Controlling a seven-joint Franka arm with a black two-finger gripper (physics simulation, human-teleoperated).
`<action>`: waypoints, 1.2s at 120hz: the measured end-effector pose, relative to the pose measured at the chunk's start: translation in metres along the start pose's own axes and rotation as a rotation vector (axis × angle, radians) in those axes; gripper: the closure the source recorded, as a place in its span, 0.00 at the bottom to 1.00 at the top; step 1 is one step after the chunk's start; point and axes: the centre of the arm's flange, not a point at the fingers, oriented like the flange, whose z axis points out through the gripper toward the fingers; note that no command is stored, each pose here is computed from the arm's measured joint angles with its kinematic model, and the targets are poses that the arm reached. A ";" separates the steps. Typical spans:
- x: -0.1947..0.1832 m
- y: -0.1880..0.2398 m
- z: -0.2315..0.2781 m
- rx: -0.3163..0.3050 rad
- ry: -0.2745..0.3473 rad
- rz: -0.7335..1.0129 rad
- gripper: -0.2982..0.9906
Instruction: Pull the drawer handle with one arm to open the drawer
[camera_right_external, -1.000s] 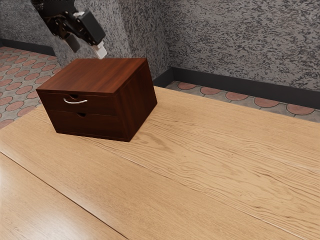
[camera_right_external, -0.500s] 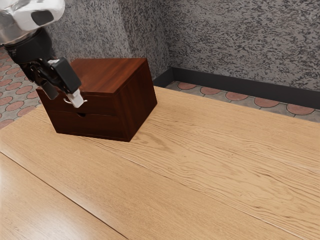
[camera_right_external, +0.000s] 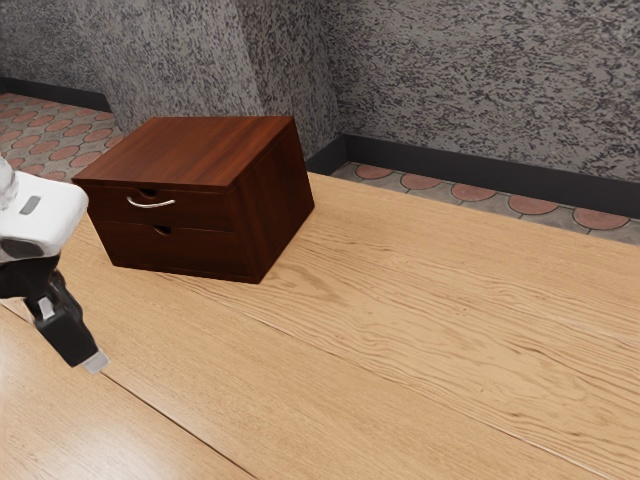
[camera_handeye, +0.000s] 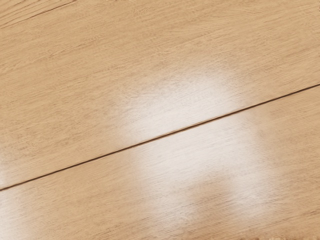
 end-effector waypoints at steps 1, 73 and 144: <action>0.001 -0.001 0.001 0.001 -0.002 0.009 0.23; 0.029 -0.119 0.042 0.154 0.049 0.597 0.23; 0.024 -0.229 0.090 0.143 0.201 0.754 0.23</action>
